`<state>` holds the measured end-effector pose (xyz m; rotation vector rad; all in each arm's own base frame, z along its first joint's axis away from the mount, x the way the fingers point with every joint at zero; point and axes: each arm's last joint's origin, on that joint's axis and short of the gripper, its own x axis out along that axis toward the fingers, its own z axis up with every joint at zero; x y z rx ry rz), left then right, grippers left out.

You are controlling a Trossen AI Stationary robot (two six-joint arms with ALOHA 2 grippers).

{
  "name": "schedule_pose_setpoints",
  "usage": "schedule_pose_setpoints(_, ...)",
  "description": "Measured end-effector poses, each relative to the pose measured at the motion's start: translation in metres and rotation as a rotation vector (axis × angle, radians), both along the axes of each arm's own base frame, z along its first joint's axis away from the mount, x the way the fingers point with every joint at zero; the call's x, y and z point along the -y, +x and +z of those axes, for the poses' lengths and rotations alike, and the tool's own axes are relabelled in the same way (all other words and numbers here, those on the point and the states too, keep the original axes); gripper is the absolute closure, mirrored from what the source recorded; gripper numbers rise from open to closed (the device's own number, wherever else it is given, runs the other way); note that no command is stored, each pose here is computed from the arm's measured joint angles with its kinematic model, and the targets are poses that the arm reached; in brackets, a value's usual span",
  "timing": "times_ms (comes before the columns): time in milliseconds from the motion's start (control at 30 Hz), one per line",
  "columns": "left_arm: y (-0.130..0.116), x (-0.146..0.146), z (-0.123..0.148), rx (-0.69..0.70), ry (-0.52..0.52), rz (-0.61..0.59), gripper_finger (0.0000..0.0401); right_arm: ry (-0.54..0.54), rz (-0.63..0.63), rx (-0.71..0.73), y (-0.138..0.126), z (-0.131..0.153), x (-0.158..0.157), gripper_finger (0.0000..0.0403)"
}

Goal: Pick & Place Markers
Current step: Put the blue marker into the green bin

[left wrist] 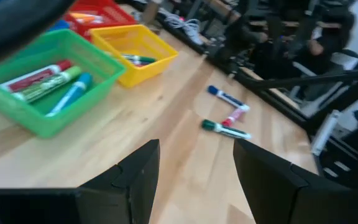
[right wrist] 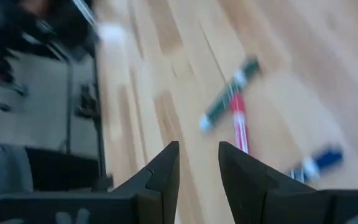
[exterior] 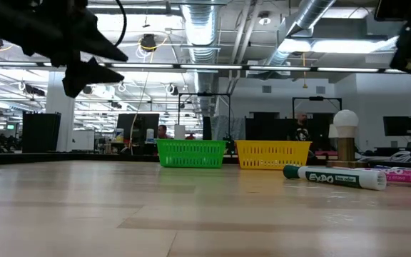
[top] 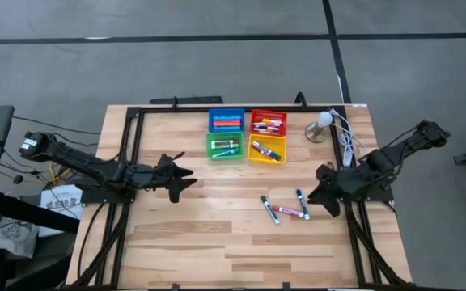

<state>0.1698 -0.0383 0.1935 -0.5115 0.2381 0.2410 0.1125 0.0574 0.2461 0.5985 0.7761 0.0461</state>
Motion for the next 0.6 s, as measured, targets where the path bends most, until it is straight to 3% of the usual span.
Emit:
schedule_pose_setpoints(167, -0.001, -0.010, -0.008, -0.023, 0.010, 0.056, 0.0197, 0.106, -0.046, -0.257, 0.010, -0.002, -0.008, 0.0301)
schedule_pose_setpoints(300, -0.001, -0.017, -0.013, -0.037, 0.016, 0.094, 0.0197, 0.190, -0.118, -0.374, 0.020, -0.009, -0.013, 0.0301)
schedule_pose_setpoints(467, -0.002, -0.022, -0.015, -0.047, 0.032, 0.114, 0.0197, 0.205, -0.192, -0.458, 0.030, -0.019, -0.014, 0.0292)
schedule_pose_setpoints(600, -0.001, -0.024, -0.013, -0.038, 0.047, 0.098, 0.0197, 0.199, -0.269, -0.531, 0.034, -0.027, -0.012, 0.0260)
